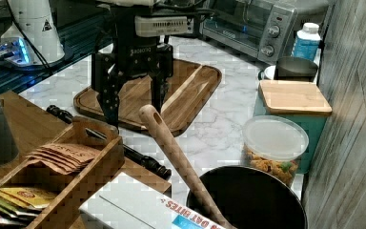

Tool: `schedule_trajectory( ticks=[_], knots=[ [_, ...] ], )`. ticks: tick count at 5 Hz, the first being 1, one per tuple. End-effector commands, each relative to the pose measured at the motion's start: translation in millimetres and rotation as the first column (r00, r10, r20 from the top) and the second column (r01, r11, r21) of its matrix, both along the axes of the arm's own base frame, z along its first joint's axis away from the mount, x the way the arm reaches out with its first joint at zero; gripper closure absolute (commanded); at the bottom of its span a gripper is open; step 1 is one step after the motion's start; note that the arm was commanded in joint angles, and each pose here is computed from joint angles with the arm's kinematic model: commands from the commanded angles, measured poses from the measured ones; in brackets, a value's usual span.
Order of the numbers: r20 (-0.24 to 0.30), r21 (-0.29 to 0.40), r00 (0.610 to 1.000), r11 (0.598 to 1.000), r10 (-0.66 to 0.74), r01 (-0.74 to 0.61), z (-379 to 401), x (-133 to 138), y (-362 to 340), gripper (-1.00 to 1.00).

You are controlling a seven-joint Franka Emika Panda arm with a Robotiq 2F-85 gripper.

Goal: Open the drawer.

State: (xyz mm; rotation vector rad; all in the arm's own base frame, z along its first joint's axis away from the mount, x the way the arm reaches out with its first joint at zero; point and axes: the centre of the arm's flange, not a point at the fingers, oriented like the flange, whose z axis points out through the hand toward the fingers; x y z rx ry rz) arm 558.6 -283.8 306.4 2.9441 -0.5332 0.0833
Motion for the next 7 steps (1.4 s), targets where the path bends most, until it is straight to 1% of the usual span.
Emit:
schedule_trajectory(
  ticks=[1,2,3,4,6,7],
  knots=[
    [-0.113,0.010,0.991,0.998,-0.067,0.068,-24,-47,-49,-1.00],
    [-0.081,-0.013,0.995,0.999,-0.053,0.052,-27,-47,-67,-1.00],
    [-0.078,-0.011,0.996,0.999,-0.039,0.038,-28,-40,-72,-1.00],
    [-0.066,0.029,0.997,0.999,-0.041,0.043,-41,-36,-66,-1.00],
    [-0.017,0.107,0.996,0.990,-0.088,0.089,-56,-26,-13,-1.00],
    [-0.042,0.147,0.993,0.982,-0.112,0.117,-42,-17,28,-1.00]
  ],
)
